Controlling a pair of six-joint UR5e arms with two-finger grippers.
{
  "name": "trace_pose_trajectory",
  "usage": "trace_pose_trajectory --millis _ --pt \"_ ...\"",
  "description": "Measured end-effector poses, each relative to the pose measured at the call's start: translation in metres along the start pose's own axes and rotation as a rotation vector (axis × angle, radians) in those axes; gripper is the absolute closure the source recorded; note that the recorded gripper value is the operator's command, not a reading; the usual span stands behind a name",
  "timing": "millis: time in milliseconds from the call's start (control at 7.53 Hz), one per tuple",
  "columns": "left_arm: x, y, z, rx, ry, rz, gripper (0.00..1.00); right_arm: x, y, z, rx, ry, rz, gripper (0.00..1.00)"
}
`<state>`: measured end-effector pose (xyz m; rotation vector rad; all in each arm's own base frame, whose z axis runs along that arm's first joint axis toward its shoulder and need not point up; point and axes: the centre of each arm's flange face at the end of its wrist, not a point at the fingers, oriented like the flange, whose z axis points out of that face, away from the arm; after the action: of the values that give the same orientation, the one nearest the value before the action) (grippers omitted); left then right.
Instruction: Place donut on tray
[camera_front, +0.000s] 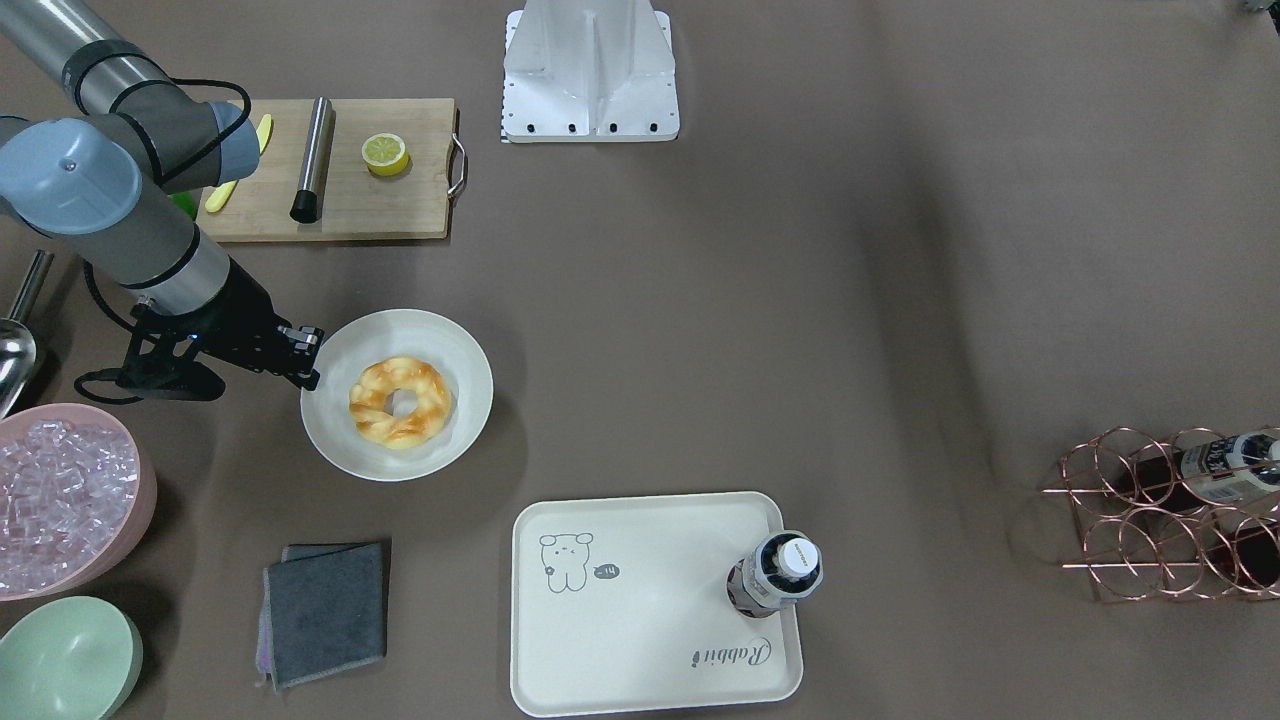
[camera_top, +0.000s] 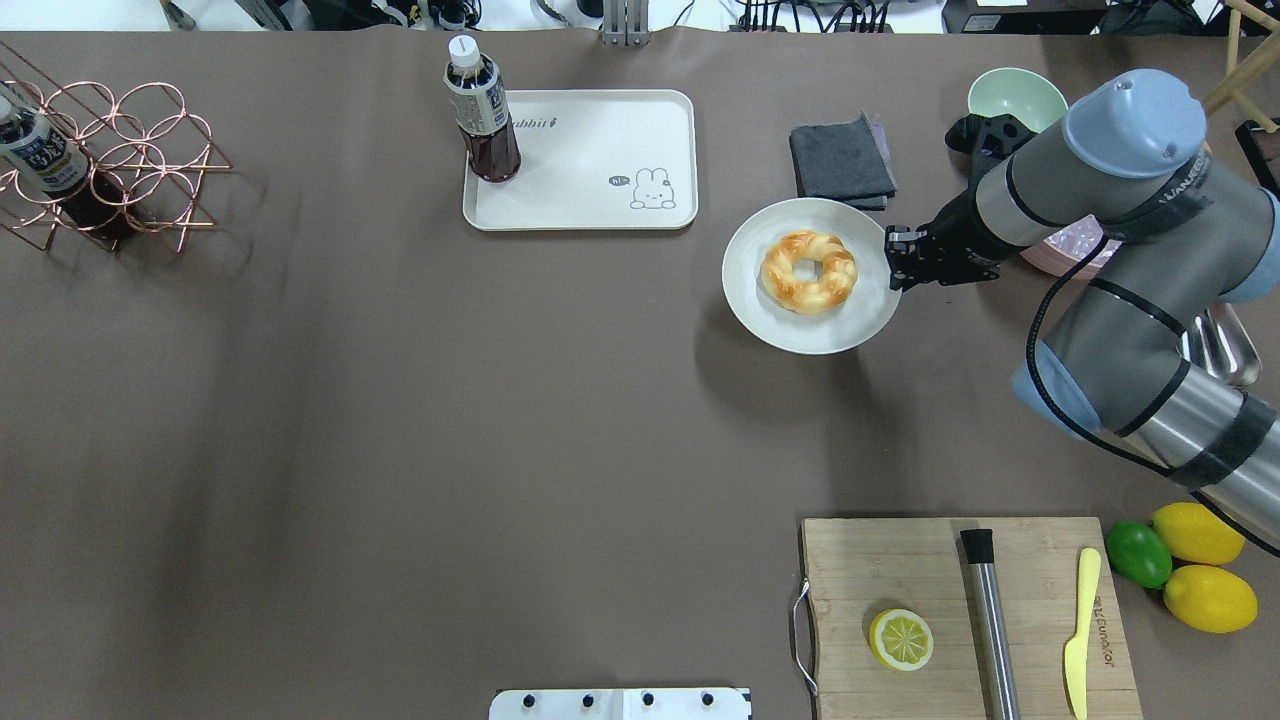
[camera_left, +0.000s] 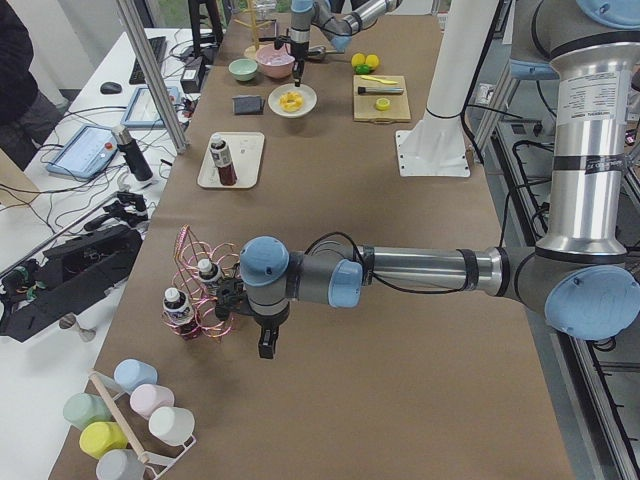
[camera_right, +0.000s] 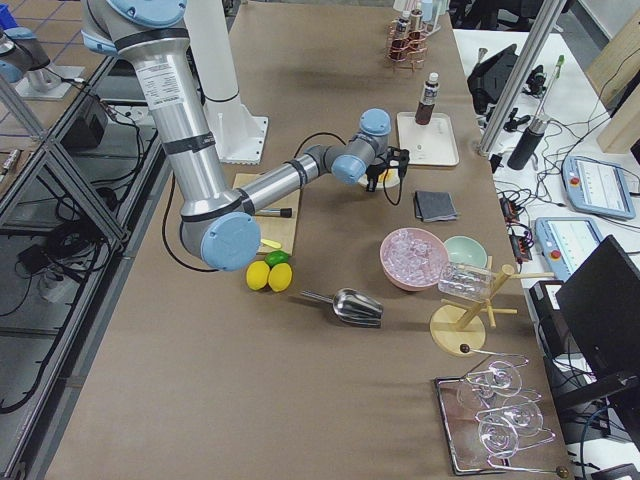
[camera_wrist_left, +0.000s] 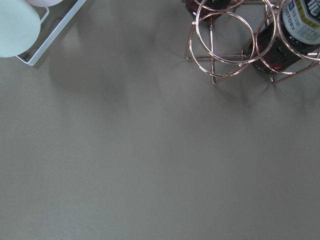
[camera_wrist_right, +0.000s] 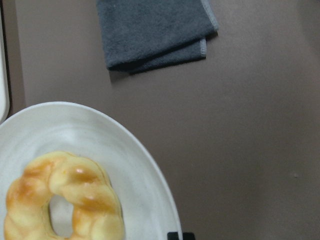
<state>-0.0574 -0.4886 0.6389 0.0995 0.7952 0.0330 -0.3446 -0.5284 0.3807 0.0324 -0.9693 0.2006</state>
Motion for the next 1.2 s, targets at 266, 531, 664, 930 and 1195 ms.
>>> trace_pose_trajectory --millis 266,531,664,930,1195 --pt "0.0 0.0 0.0 0.001 0.0 0.001 0.01 -0.023 -0.029 -0.005 0.021 -0.016 0.025 1.0" --pt "0.002 0.0 -0.002 0.003 0.0 0.002 0.01 -0.07 -0.068 -0.008 0.028 -0.041 0.062 1.0" --pt "0.003 -0.001 -0.002 0.005 0.0 0.003 0.01 -0.101 -0.09 -0.006 0.031 -0.047 0.08 1.0" --pt "0.003 -0.001 -0.003 0.006 0.0 0.004 0.01 -0.137 -0.122 0.004 0.039 -0.061 0.087 1.0" --pt "0.003 -0.001 -0.003 0.006 -0.001 0.005 0.01 -0.162 -0.142 0.013 0.041 -0.062 0.093 1.0"
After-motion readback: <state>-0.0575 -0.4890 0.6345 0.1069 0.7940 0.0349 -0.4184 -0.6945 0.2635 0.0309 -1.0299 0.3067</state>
